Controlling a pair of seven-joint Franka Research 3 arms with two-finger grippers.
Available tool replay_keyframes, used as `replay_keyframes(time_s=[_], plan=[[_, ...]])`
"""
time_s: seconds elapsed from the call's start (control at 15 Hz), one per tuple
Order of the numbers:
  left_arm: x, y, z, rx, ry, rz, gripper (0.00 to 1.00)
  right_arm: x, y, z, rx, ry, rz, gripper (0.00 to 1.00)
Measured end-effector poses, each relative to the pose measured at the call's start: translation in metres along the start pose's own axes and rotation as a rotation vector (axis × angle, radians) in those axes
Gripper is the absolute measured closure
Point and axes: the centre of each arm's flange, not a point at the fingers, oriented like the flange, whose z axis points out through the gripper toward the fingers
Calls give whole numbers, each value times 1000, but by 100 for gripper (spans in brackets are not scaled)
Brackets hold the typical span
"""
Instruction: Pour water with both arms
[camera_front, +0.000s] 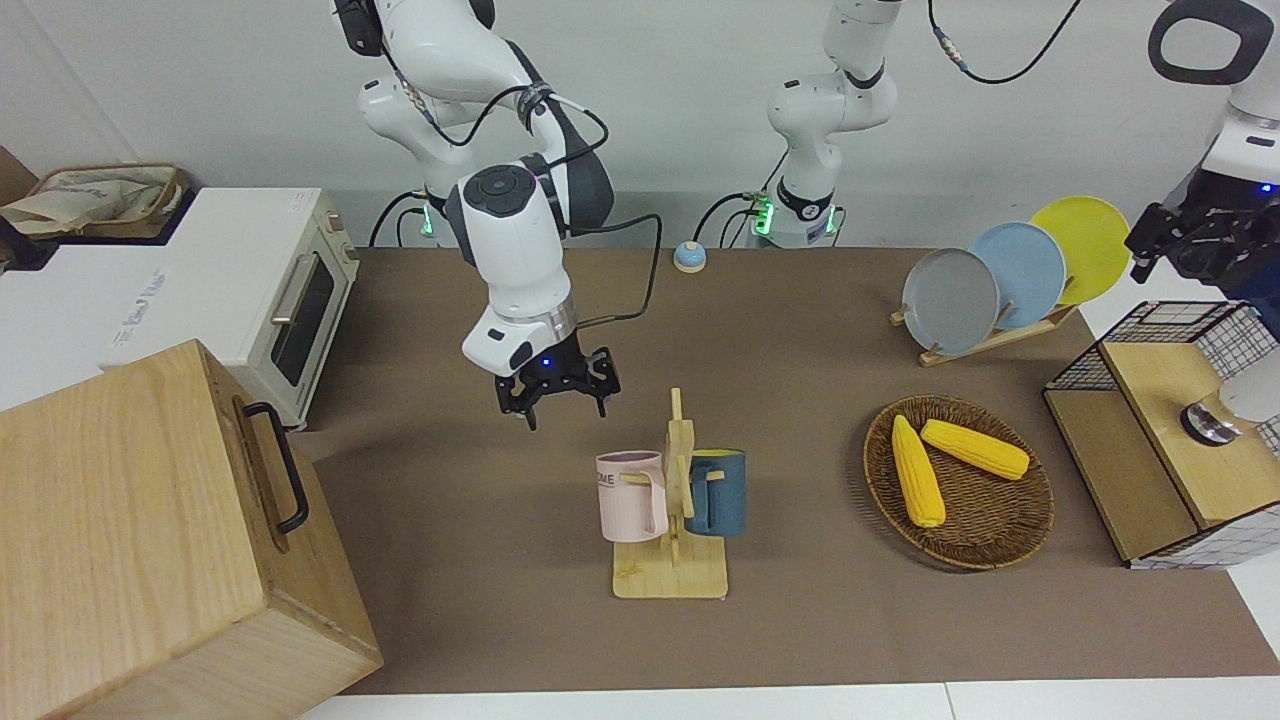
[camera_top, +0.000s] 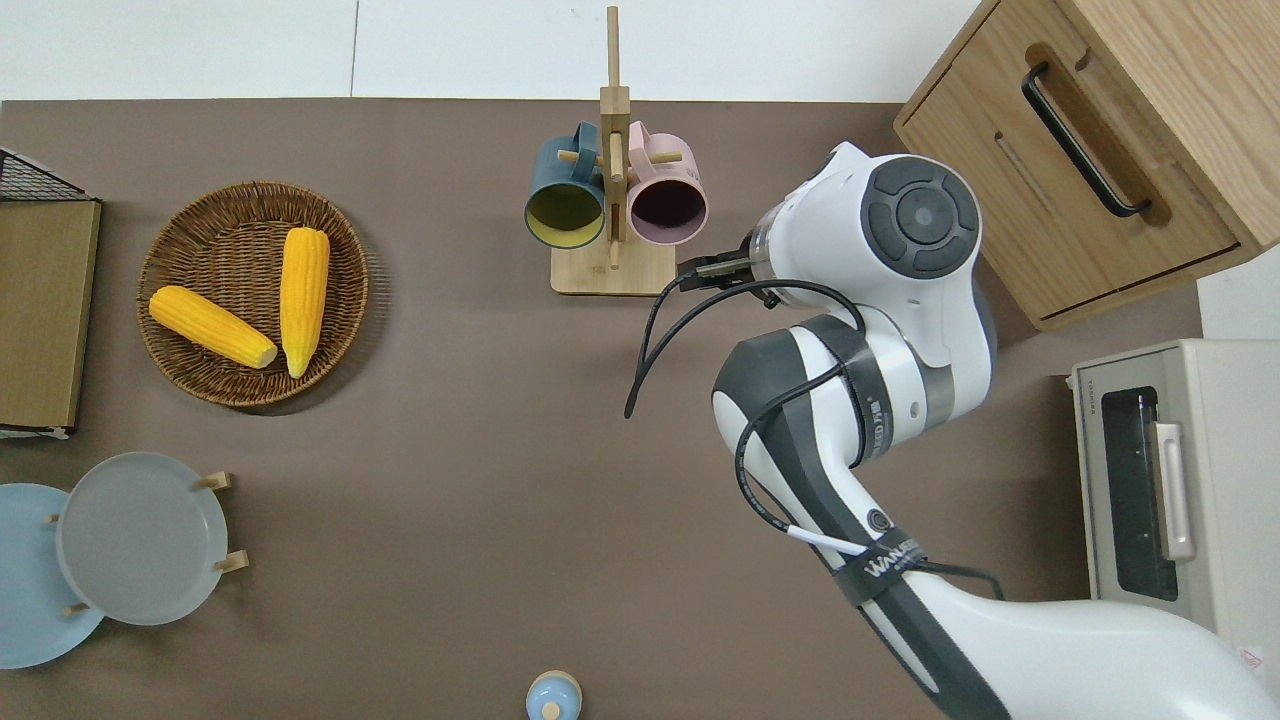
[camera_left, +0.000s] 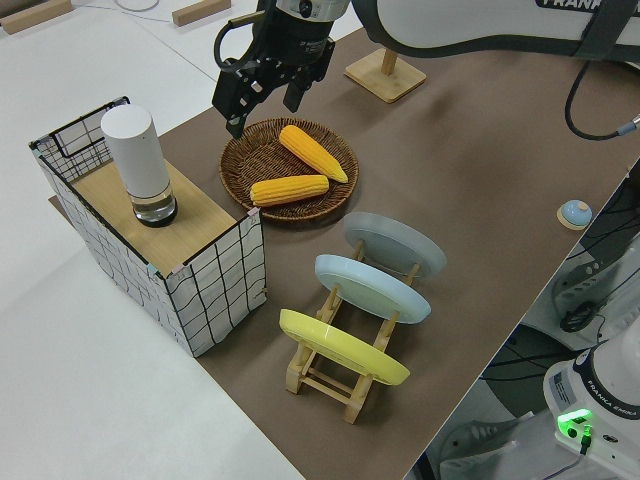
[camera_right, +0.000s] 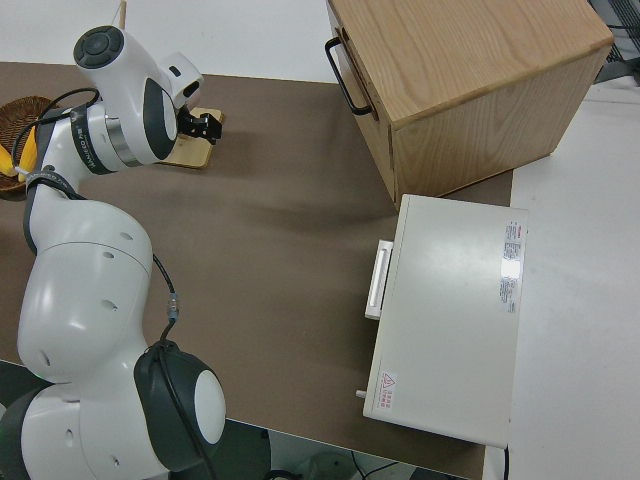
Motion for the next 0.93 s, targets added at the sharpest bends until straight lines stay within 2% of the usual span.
replay_keyframes(time_s=[0.07,0.27,0.4,0.53,0.6,0.67,0.73,0.8,0.87,0.93], plan=[[-3,-13,4,-13,26,-9,0,2,-7,5,3,26,-13,1],[-13,-51,20,-58,105,-30,0,3,-24,16,-69,98,-115,1],[-20,-79,37,-80,178,-31,0,12,-23,15,-69,171,-128,4],[-20,-97,57,-90,242,-31,0,21,-22,12,-59,227,-128,9],[-19,-102,69,-101,273,-31,0,26,-21,11,-58,240,-126,11],[-17,-107,82,-115,308,-32,0,31,-19,10,-59,251,-125,19],[-17,-112,93,-129,342,-36,0,35,-18,9,-64,262,-127,33],[-16,-116,99,-132,367,-42,0,37,-18,9,-71,268,-134,36],[-15,-120,107,-132,403,-52,0,39,-18,9,-86,275,-150,45],[-13,-121,113,-131,432,-60,0,39,-20,9,-89,279,-158,59]])
